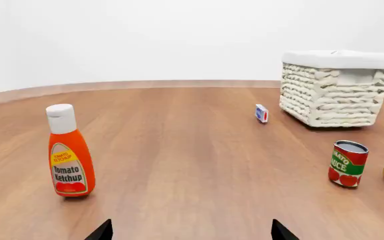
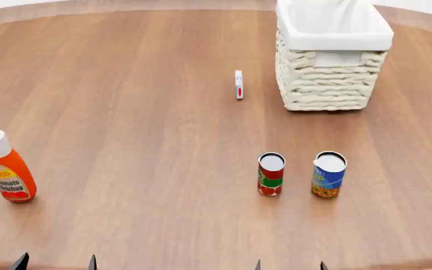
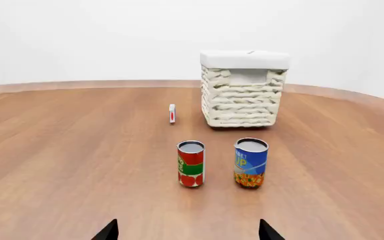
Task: Pick up the cream cheese box, and put it in the basket.
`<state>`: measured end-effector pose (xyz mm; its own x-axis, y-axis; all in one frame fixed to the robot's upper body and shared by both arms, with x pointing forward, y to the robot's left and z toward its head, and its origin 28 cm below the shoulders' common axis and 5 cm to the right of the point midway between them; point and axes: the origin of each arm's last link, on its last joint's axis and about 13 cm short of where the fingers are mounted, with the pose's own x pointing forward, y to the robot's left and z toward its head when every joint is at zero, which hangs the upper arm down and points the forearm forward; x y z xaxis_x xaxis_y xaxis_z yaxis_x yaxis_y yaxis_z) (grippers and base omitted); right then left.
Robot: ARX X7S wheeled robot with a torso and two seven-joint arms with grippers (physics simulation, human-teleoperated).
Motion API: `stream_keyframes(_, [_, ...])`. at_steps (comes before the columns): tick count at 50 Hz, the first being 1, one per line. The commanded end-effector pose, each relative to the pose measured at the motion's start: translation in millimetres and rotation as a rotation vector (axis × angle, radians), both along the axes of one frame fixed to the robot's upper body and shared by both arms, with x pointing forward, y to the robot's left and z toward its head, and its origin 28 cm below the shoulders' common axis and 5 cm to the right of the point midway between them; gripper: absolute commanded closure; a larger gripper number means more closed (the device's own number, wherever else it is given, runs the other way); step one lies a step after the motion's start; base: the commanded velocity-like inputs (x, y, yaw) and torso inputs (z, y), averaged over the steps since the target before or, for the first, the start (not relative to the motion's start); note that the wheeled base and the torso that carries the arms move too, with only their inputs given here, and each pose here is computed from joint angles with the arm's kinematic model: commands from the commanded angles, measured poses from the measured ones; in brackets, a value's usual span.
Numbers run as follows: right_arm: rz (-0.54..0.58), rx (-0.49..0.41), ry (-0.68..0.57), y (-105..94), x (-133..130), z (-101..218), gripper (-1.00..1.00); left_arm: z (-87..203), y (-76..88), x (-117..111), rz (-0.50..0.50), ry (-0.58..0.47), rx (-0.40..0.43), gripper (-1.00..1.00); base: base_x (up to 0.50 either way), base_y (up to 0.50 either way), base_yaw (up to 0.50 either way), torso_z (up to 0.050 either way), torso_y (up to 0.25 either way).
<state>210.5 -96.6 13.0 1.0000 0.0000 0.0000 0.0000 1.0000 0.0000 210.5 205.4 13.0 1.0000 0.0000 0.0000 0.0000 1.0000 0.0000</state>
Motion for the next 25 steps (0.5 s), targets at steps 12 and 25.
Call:
stream_keyframes(12, [0.001,0.000,-0.005,0.3,0,1,-1.00,2,-1.3,-1,-0.007,-0.002,0.001,-1.00,0.00,0.00,0.00,0.000,0.000])
stream_keyframes(25, [0.009,-0.004,-0.138,2.9,-14,43,-1.00,32,-4.5,-15,-0.044,-0.093,-0.024,-1.00,0.00,0.00,0.00,0.000,0.000])
